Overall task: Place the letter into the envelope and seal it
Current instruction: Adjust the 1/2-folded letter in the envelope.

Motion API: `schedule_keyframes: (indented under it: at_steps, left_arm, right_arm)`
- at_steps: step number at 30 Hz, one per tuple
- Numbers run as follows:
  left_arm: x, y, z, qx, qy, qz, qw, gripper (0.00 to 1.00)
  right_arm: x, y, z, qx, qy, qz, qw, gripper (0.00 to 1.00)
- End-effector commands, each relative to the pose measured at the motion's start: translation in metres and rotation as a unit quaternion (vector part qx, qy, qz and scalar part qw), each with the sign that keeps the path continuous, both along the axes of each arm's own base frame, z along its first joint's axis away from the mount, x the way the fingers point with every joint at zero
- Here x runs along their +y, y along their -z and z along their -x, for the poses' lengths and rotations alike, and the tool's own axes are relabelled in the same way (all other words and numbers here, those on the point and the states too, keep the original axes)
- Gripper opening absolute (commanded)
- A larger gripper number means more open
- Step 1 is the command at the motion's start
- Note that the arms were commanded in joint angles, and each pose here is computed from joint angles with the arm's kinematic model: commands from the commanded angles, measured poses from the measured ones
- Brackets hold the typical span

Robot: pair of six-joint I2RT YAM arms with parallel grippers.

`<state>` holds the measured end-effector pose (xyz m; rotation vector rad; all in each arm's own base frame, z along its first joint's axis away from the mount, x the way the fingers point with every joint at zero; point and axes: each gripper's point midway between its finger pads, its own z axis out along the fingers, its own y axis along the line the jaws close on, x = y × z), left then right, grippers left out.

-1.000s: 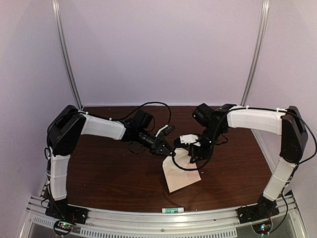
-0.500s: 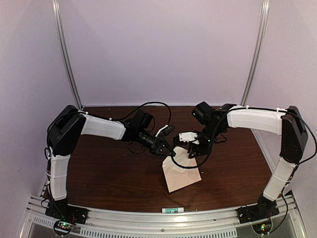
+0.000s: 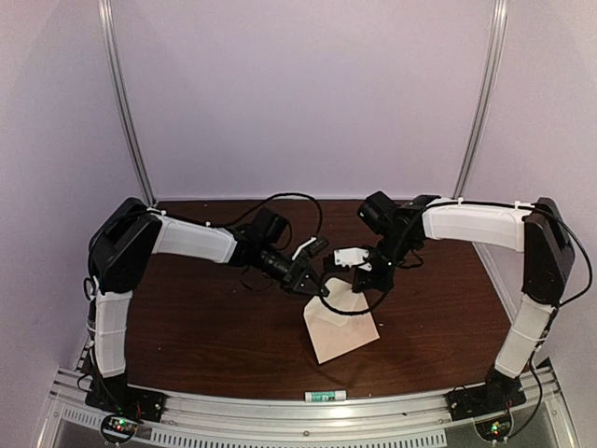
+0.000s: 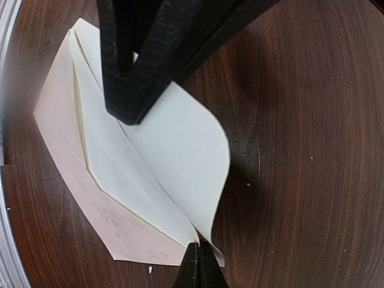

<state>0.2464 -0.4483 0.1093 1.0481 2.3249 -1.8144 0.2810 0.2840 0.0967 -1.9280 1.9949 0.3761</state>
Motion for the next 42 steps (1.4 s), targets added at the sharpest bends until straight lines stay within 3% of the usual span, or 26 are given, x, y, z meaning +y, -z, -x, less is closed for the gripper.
schedule_keyframes:
  at_steps: [1, 18, 42]
  left_arm:
    - [0.0, -0.014, -0.003, -0.033, 0.004, 0.01, 0.999, 0.0]
    - [0.0, -0.012, -0.004, -0.043, 0.002, 0.006, 0.999, 0.0]
    - [0.001, -0.011, -0.005, -0.052, 0.001, 0.002, 0.999, 0.0]
  right_arm:
    - [-0.006, -0.001, -0.014, -0.008, 0.019, 0.013, 1.0, 0.0]
    - [0.007, 0.01, 0.02, 0.026, -0.038, 0.03, 0.998, 0.0]
    - [-0.009, 0.032, 0.023, 0.057, -0.015, 0.072, 0.996, 0.0]
